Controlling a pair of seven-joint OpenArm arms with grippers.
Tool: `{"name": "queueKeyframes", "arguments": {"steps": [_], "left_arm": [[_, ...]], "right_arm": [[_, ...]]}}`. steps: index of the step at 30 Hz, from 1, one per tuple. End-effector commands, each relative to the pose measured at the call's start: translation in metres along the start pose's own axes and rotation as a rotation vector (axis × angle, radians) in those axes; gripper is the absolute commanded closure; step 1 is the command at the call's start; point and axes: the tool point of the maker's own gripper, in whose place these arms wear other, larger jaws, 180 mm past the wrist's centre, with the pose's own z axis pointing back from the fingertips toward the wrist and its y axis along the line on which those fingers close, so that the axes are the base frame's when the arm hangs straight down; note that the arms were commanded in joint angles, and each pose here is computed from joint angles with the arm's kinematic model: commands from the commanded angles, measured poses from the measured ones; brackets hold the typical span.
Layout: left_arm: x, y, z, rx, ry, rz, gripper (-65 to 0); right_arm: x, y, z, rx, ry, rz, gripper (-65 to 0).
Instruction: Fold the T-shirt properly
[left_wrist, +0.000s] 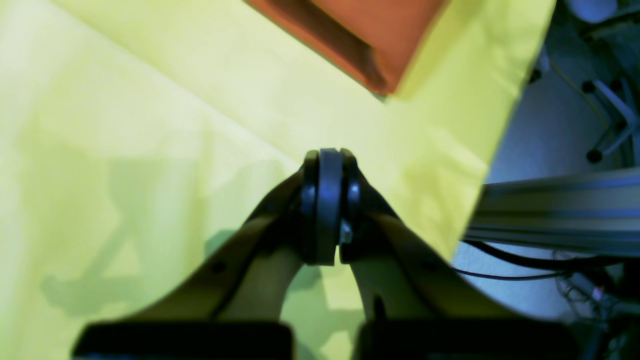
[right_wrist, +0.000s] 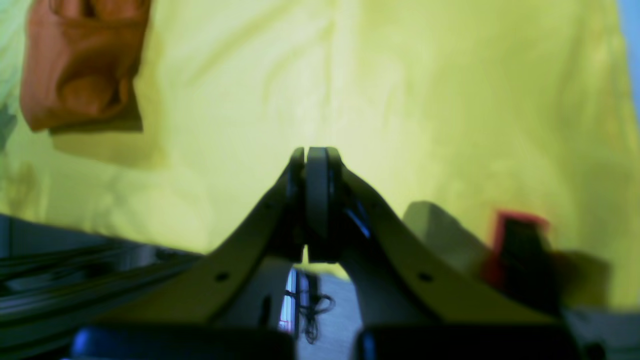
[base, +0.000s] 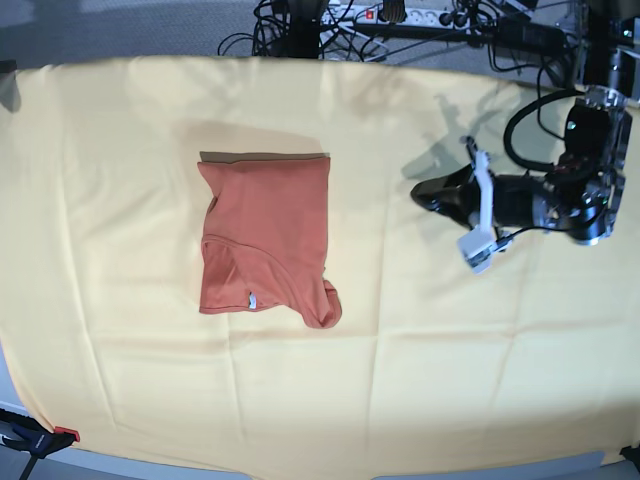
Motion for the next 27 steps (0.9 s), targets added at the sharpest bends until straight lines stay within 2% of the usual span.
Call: {"name": "queueKeyframes", "arguments": {"steps": [1, 7, 18, 27], "left_arm": [[0.01, 0.001, 0.015, 0.024, -0.03, -0.024, 0.0], [-0.011, -0.021, 0.048, 0.058, -0.01, 0.01, 0.0], [-0.053, -0.075, 0.087, 0.102, 0.039, 0.099, 0.0], [-0.098, -0.108, 0.097, 0.111, 0.109, 0.28, 0.0]], "right_arm": [[0.011, 0.0, 0.012, -0.015, -0.018, 0.04, 0.0], [-0.03, -0.001, 0.04, -0.082, 0.091, 0.019, 0.0], [-0.124, 0.018, 0.068, -0.097, 0.264, -0.148, 0.0], [-0.189, 0.045, 0.095, -0.078, 0.42, -0.258, 0.0]]}}
